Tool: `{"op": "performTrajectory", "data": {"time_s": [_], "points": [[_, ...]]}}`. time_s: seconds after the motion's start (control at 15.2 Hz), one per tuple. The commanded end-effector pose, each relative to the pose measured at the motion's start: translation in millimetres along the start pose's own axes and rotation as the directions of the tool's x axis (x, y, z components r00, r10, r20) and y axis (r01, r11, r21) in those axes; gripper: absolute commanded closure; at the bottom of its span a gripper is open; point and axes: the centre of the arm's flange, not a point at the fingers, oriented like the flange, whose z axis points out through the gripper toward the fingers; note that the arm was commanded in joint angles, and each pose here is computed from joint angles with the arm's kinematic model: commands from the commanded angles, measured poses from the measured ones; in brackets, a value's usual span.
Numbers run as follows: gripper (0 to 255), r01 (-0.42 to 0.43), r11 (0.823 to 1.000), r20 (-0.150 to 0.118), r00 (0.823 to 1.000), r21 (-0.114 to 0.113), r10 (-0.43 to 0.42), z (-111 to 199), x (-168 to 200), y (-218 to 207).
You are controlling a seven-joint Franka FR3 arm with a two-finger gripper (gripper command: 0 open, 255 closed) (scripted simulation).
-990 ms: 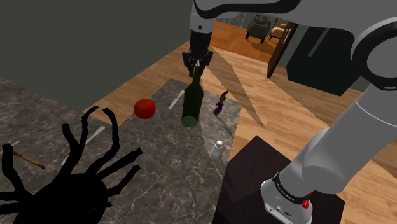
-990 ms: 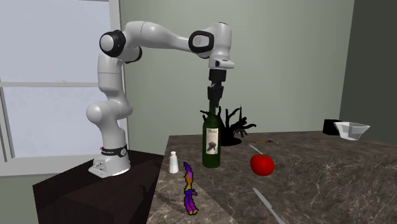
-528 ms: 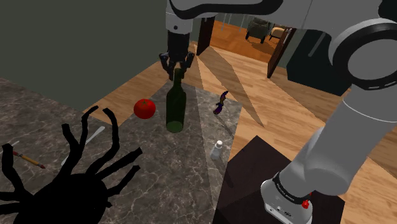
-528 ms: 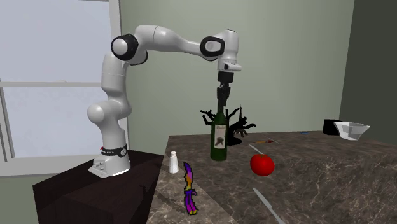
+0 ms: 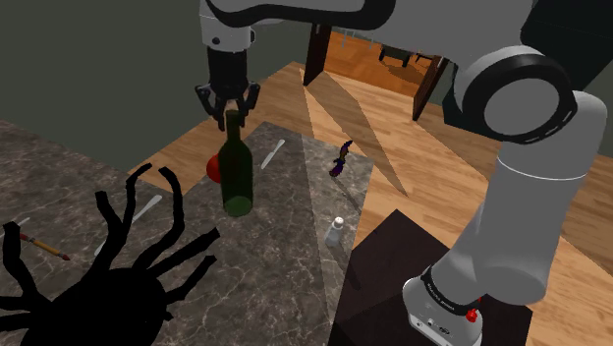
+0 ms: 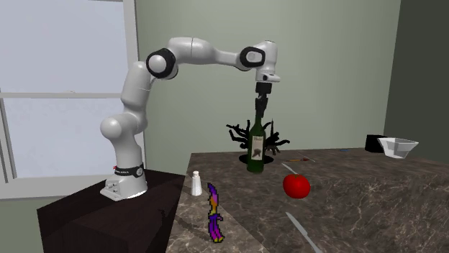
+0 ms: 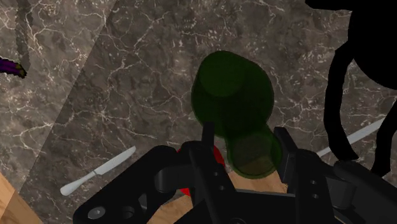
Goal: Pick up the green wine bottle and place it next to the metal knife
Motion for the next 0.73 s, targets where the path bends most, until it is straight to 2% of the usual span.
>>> {"op": "performTrajectory", "data": {"time_s": [0.0, 0.33, 0.66], "points": [[255, -0.001, 1.000, 0.000, 1.000, 0.000, 0.001, 0.6, 0.2, -27.9], [255, -0.001, 1.000, 0.000, 1.000, 0.000, 0.001, 2.1, 5.5, -88.1], [255, -0.001, 1.000, 0.000, 1.000, 0.000, 0.001, 28.3, 8.3, -87.1]]}}
